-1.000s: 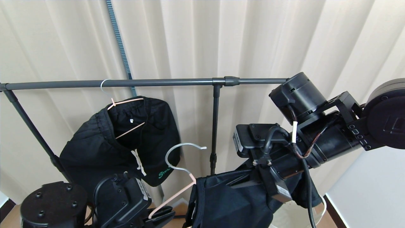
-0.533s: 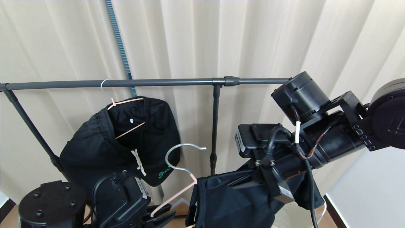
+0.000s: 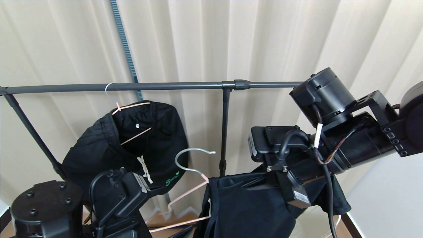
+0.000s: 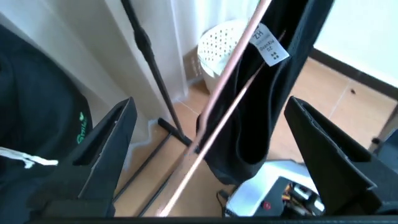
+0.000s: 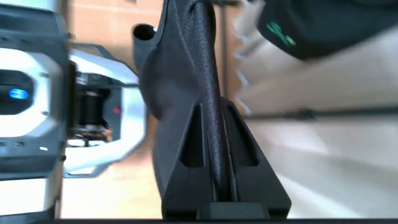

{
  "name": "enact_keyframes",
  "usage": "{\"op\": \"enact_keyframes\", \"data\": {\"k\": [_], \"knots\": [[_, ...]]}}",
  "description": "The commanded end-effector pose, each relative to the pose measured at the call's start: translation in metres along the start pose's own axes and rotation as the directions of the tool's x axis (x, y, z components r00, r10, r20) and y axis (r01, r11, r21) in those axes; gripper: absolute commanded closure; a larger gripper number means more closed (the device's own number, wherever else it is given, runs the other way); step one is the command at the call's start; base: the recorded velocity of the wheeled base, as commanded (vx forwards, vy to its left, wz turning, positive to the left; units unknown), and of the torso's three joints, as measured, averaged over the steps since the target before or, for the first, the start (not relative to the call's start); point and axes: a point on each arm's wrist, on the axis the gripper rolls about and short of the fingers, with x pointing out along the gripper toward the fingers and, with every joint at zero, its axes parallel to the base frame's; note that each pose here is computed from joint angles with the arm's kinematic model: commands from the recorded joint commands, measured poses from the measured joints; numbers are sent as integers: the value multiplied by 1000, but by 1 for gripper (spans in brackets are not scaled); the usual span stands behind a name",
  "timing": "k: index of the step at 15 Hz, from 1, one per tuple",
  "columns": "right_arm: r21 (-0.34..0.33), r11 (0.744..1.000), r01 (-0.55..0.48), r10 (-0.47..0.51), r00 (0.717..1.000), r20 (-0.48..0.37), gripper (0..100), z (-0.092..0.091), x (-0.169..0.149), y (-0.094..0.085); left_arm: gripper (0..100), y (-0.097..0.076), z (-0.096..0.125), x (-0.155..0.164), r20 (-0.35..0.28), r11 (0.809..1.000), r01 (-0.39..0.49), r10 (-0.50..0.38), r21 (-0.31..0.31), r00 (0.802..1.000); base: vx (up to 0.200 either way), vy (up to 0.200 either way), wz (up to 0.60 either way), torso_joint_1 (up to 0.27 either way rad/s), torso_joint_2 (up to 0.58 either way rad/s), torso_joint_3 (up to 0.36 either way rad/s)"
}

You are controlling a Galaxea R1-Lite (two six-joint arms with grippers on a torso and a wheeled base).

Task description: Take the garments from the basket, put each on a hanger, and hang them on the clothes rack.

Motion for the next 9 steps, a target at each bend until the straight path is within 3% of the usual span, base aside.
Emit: {"op": "enact_keyframes", "data": {"k": [1, 3, 6, 9], "knots": [[-1, 1000, 31, -31, 1000, -3, 100, 2, -6, 1, 0, 8, 1, 0, 15, 999, -31, 31, -19, 999, 0, 0, 0, 0, 0, 0], [7, 993, 115, -115, 992, -49, 100, 3, -11, 0, 0, 17, 7, 0, 53, 997, -27, 31, -71, 998, 0, 0, 0, 0, 0, 0], [31, 969, 247, -244, 967, -69, 100, 10, -12, -1, 0, 25, 12, 6, 60, 986, -50, 60, -159, 996, 0, 0, 0, 0, 0, 0], [65, 922, 381, -373, 922, -104, 100, 18, -15, 1, 0, 34, 2, 29, -24, 978, -88, 85, -187, 996, 0, 0, 0, 0, 0, 0]]}}
